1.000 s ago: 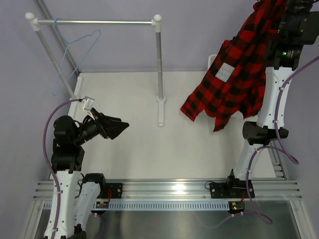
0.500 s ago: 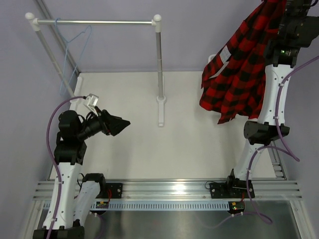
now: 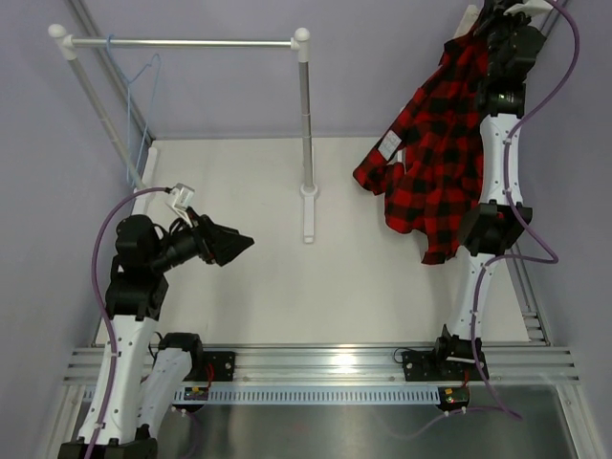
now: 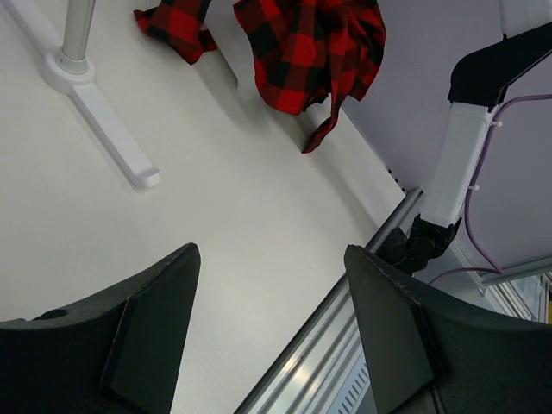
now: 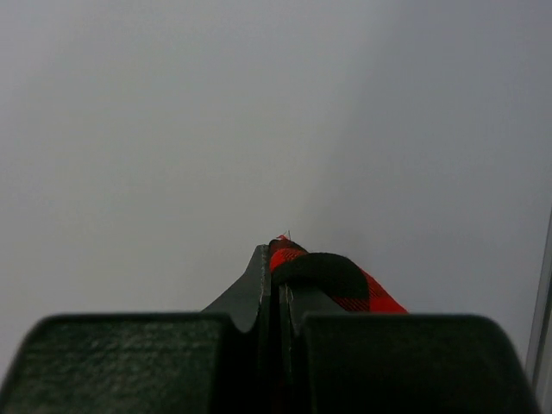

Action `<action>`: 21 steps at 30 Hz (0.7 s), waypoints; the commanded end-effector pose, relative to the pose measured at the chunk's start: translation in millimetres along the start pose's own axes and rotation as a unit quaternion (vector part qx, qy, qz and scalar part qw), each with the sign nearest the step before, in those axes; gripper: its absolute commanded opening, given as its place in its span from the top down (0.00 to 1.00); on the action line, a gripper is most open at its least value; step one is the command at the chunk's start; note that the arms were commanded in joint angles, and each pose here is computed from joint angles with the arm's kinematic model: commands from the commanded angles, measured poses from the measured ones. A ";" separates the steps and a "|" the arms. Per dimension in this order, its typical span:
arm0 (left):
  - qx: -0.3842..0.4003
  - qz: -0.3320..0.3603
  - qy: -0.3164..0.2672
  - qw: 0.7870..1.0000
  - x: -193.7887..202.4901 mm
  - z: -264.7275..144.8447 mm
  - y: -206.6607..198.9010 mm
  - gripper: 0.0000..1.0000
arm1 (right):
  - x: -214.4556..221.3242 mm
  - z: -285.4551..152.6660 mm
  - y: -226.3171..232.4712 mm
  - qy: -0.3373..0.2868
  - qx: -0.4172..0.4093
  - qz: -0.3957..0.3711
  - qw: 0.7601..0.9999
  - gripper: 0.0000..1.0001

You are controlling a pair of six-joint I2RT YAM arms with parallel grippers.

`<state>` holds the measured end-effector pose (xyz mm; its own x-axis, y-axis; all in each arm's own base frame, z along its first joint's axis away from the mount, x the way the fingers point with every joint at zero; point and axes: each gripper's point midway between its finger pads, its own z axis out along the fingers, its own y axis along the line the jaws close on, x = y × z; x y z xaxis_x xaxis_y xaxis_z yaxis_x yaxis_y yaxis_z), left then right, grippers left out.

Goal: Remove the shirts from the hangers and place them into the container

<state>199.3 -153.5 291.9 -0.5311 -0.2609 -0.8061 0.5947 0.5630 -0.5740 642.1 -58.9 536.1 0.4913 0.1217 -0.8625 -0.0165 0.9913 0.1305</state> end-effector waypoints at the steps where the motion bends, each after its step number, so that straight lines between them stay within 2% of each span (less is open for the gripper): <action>1: 0.025 0.023 -0.013 0.999 -12.2 -1.3 -16.5 0.28 | -155.1 -28.4 43.8 -0.125 -0.050 -0.006 0.991 1.00; 5: 0.047 0.017 -0.018 0.999 -17.2 -0.8 -26.9 0.27 | -207.5 -56.0 78.3 -0.131 -0.082 0.003 0.988 1.00; 9: 0.063 0.006 -0.016 0.998 -20.6 -1.6 -36.3 0.20 | -266.5 -98.7 116.8 -0.137 -0.133 0.011 0.982 1.00; 10: 0.076 0.005 -0.023 0.997 -24.8 -1.6 -42.1 0.19 | -292.6 -118.4 124.7 -0.145 -0.143 0.013 0.979 1.00; 12: 0.103 -0.005 -0.020 0.994 -26.2 -1.9 -51.0 0.17 | -304.4 -136.5 138.5 -0.136 -0.170 0.031 0.975 1.00; 13: 0.123 -0.043 -0.016 0.991 -27.7 -2.3 -59.6 0.15 | -326.0 -157.0 144.0 -0.141 -0.181 0.036 0.973 1.00; 14: 0.156 -0.014 -0.044 0.987 -42.8 -4.1 -73.0 0.13 | -326.8 -163.5 148.2 -0.131 -0.189 0.043 0.972 1.00; 16: 0.193 -0.016 -0.060 0.979 -50.6 -5.8 -87.4 0.08 | -342.7 -189.5 160.5 -0.117 -0.217 0.065 0.967 1.00; 21: 0.251 0.019 -0.009 0.968 -43.5 6.2 -108.5 0.06 | -345.5 -227.9 191.1 -0.059 -0.299 0.135 0.943 1.00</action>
<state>179.5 -195.0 364.8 -0.5414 -0.3255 -0.7752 0.7479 0.2348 -0.6209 237.1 73.6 787.0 0.7065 0.3077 -0.6373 -0.4597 0.8842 -0.0827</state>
